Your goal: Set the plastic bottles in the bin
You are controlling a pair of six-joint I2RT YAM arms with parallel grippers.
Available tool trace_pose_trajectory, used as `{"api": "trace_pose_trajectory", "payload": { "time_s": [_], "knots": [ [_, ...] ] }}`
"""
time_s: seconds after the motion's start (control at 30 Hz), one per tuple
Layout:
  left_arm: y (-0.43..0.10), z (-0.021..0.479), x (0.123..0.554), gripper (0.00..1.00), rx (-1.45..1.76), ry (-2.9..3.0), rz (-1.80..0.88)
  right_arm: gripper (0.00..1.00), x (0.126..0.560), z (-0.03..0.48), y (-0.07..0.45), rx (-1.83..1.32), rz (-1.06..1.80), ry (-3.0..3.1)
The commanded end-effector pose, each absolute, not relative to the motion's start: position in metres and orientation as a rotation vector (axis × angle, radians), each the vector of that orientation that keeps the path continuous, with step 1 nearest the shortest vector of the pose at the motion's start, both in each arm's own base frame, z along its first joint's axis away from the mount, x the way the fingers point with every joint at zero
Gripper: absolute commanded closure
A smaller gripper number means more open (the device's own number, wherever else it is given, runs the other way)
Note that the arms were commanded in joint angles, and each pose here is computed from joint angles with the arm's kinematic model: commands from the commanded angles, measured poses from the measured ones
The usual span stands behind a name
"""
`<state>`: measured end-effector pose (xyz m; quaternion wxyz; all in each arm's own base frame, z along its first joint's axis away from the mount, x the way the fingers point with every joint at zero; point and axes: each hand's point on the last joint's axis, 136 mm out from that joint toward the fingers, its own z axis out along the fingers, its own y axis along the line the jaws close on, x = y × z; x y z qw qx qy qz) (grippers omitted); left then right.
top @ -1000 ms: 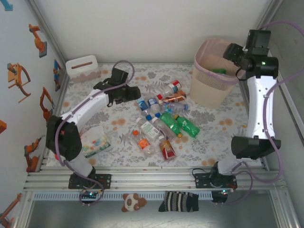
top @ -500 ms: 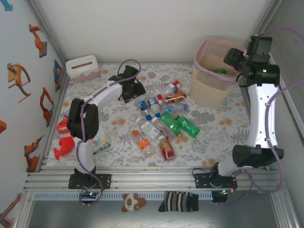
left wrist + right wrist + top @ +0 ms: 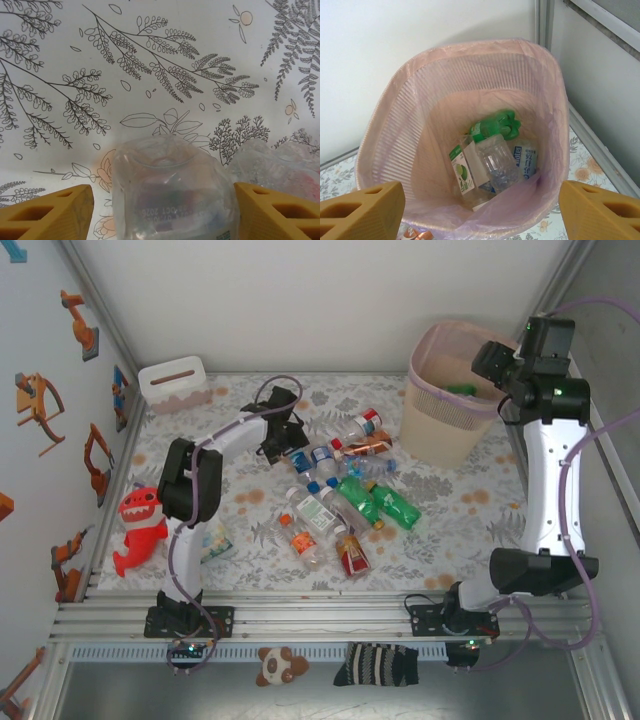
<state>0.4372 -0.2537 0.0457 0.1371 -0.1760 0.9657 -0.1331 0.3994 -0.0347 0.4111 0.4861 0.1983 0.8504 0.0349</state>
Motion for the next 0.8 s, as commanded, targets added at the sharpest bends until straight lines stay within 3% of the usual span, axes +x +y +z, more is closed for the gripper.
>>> {"api": "trace_pose_trajectory", "payload": {
  "time_s": [0.0, 0.23, 0.6, 0.77],
  "knots": [
    [-0.255, 0.041, 0.437, 0.31, -0.544, 2.815, -0.400, 0.21, 0.394, 0.423, -0.036, 0.484, 0.100, 2.022],
    [-0.254, 0.033, 0.435, 0.39, -0.556, 2.818, -0.384, 0.21, 0.392, 0.419, -0.036, 0.477, 0.089, 2.024],
    [-0.253, 0.018, 0.437, 0.37, -0.592, 2.836, -0.371, 0.22, 0.390, 0.422, -0.037, 0.470, 0.085, 2.018],
    [-0.248, 0.020, 0.438, 0.42, -0.599, 2.821, -0.350, 0.23, 0.388, 0.423, -0.037, 0.468, 0.079, 2.013]
  ]
}}
